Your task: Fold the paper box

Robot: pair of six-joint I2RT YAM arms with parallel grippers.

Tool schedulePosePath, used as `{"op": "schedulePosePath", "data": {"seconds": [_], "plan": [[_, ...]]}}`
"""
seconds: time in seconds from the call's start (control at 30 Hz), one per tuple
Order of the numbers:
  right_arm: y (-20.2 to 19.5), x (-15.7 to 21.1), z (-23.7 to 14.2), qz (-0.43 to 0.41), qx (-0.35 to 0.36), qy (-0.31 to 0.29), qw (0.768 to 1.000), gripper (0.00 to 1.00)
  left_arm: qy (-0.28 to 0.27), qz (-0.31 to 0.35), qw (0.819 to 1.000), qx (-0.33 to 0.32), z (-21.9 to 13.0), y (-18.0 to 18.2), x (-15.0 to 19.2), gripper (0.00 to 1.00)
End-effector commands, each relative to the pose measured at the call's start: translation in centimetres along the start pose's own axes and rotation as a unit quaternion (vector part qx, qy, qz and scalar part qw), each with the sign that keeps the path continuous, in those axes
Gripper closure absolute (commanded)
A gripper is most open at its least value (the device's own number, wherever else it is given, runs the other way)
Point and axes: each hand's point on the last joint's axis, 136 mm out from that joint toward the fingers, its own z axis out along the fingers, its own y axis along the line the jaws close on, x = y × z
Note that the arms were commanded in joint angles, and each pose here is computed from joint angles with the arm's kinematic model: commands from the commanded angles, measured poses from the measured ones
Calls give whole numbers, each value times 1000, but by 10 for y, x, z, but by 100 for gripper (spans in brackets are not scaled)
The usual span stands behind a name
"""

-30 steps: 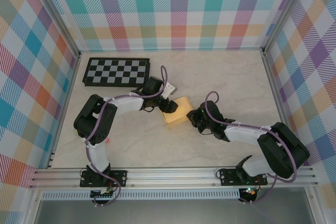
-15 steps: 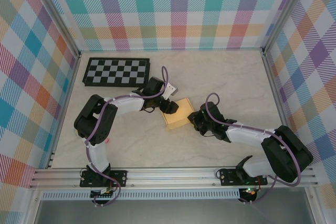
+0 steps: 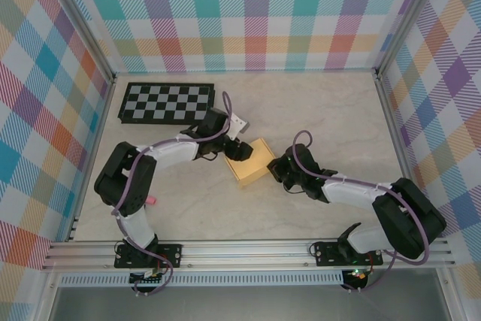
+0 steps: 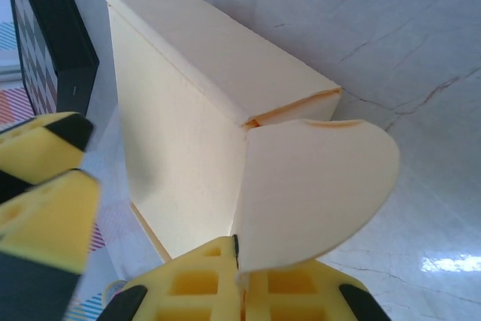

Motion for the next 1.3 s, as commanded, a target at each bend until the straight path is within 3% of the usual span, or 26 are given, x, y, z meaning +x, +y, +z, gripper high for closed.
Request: {"op": "schedulePosePath", "data": {"seconds": [0.0, 0.2, 0.4, 0.53, 0.67, 0.73, 0.83, 0.93, 1.0, 1.17, 1.27], "plan": [[1, -5, -10, -57, 24, -5, 998, 94, -55, -9, 998, 8, -31, 1, -29, 28], [-6, -6, -14, -71, 37, 9, 997, 88, -57, 37, 997, 28, -50, -17, -15, 24], [-34, 0, -14, -46, 61, 24, 997, 69, -29, 39, 999, -22, -35, -8, 5, 18], [-42, -3, -37, -42, 79, 30, 996, 53, -18, 62, 998, -10, -35, -22, 2, 18], [-46, -7, -68, -57, 92, 53, 993, 47, -8, 85, 996, -25, -51, -34, 8, 19], [-43, -8, -82, -76, 94, 74, 990, 46, -21, 49, 997, -59, -69, -32, 9, 22], [-31, -12, -95, -134, 104, 95, 981, 46, -51, -81, 989, -115, -102, -25, 16, 23], [-12, -22, -96, -208, 119, 108, 965, 47, -85, -219, 968, -94, -124, -37, 23, 23], [-2, -31, -89, -246, 128, 124, 953, 50, -79, -288, 951, -82, -127, -41, 33, 24], [9, -38, -55, -313, 129, 192, 921, 64, -3, -317, 948, -29, -101, -72, 61, 23], [6, -40, -39, -332, 129, 209, 911, 64, 51, -306, 950, -28, -90, -89, 78, 24]]}}
